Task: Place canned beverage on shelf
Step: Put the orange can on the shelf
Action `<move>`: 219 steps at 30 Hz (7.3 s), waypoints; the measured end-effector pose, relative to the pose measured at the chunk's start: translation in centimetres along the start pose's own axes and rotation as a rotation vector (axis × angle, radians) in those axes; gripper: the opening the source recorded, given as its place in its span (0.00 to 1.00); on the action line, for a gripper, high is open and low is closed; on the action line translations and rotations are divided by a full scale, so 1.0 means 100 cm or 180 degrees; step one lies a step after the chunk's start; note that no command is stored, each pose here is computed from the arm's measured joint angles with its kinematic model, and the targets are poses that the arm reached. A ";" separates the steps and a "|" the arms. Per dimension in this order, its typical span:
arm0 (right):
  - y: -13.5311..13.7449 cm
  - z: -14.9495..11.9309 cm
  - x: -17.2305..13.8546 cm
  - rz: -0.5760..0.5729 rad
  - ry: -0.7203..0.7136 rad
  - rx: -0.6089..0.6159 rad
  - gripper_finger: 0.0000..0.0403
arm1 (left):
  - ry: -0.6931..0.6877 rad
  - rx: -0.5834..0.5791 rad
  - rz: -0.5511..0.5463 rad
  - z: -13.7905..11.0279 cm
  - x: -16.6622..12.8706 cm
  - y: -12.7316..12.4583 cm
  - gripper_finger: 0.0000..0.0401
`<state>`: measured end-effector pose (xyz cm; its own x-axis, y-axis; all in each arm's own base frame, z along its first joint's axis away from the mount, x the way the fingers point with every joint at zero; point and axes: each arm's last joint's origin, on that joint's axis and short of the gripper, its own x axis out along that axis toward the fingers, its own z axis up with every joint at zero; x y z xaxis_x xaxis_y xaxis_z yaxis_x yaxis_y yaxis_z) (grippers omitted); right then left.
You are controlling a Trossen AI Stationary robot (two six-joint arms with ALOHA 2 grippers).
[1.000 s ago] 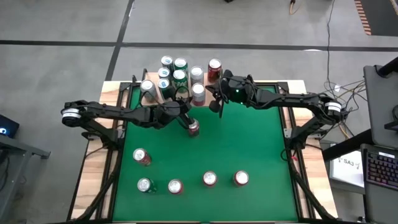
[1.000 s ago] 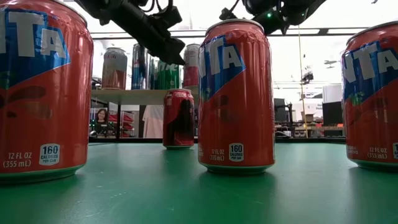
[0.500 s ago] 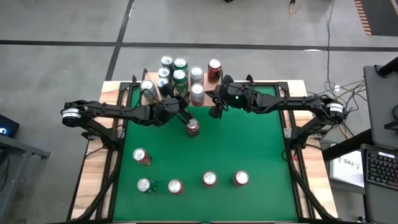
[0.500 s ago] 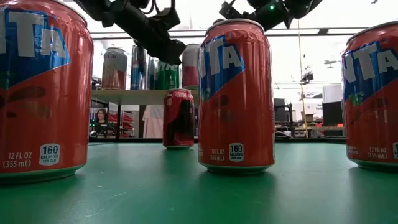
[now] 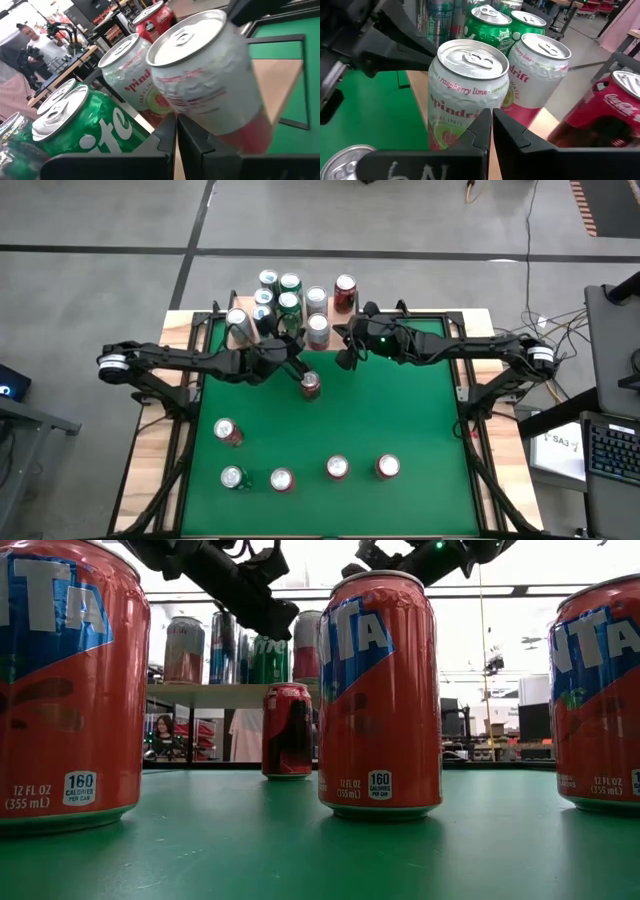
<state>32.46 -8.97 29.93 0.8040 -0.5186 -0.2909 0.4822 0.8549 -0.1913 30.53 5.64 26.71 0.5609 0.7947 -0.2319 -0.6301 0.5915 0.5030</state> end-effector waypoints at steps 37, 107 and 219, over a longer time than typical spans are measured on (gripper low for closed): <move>-0.001 0.001 0.010 -0.0065 -0.0197 0.0204 0.02 | -0.0091 0.0123 -0.0381 0.000 -0.001 -0.011 0.00; 0.004 -0.001 0.004 -0.0292 -0.0064 0.0663 0.02 | -0.0185 0.0293 -0.0757 -0.001 0.005 -0.003 0.00; 0.086 0.096 0.010 0.0330 -0.0088 0.0662 0.02 | -0.1548 -0.0189 -0.1000 -0.034 -0.177 0.106 0.00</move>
<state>40.74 -2.03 36.98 0.8609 -0.4296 -0.2725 0.4554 0.8895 0.0366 12.11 -1.71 33.28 0.8992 0.4343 0.0535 -0.4146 0.8066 0.4212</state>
